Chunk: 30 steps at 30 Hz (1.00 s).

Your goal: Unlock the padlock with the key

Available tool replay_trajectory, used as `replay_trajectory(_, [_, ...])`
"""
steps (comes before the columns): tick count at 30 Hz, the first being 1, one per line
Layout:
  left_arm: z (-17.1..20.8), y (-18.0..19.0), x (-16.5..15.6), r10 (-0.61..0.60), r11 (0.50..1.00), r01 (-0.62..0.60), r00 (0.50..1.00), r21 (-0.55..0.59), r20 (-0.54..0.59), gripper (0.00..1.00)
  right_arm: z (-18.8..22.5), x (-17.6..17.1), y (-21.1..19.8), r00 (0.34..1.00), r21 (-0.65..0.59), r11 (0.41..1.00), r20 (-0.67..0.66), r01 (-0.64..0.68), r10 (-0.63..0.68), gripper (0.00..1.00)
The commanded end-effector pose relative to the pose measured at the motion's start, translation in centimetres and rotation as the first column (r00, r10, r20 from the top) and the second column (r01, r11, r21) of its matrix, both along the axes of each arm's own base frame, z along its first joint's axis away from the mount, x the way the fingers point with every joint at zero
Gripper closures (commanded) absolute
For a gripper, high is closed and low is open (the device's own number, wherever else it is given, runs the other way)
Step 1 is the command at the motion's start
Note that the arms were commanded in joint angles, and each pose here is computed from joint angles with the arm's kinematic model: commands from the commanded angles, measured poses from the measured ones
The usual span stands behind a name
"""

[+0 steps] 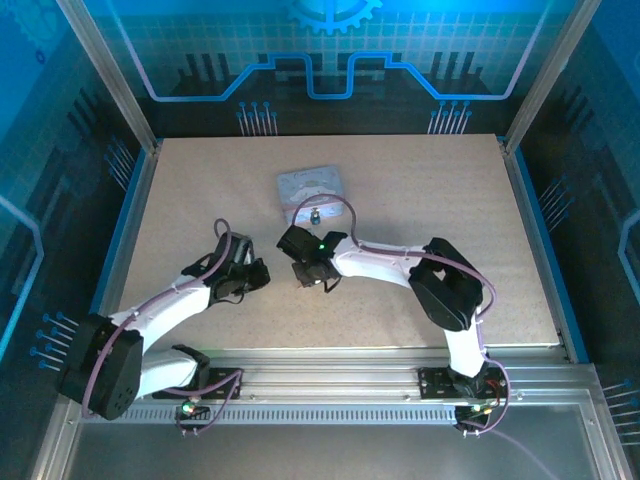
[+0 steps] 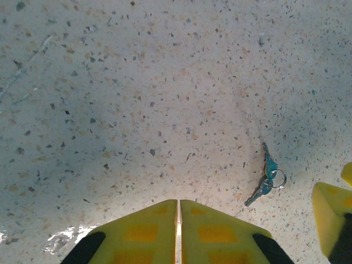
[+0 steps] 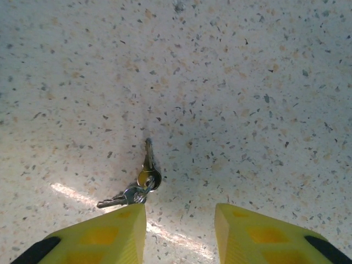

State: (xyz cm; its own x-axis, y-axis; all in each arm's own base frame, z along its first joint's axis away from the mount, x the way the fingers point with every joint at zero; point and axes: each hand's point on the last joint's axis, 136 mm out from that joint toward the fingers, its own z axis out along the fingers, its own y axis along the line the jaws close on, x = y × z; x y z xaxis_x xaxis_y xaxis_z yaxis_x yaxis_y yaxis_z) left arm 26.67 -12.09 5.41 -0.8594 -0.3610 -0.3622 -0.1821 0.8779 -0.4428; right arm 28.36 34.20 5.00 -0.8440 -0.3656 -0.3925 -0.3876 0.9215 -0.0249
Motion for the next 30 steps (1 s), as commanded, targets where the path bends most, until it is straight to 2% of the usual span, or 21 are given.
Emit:
replay_trajectory(1, [-0.6, 0.2, -1.0, -0.031, 0.999, 0.031, 0.999, -0.005, -0.021, 0.90, -0.7, -0.1, -0.2, 0.999, -0.052, 0.998, -0.025, 0.035, -0.036, 0.63])
replay_trajectory(26, [-0.9, 0.5, -1.6, -0.052, 0.998, 0.052, 0.999, -0.024, -0.004, 0.87, -4.0, -1.6, 1.9, 0.988, -0.063, 0.997, -0.146, 0.047, -0.056, 0.65])
replay_trajectory(30, [-0.7, 0.6, -1.8, -0.051, 0.998, 0.051, 0.999, -0.022, -0.001, 0.87, -4.4, -1.8, 2.2, 0.985, -0.057, 0.998, -0.166, 0.041, -0.050, 0.71])
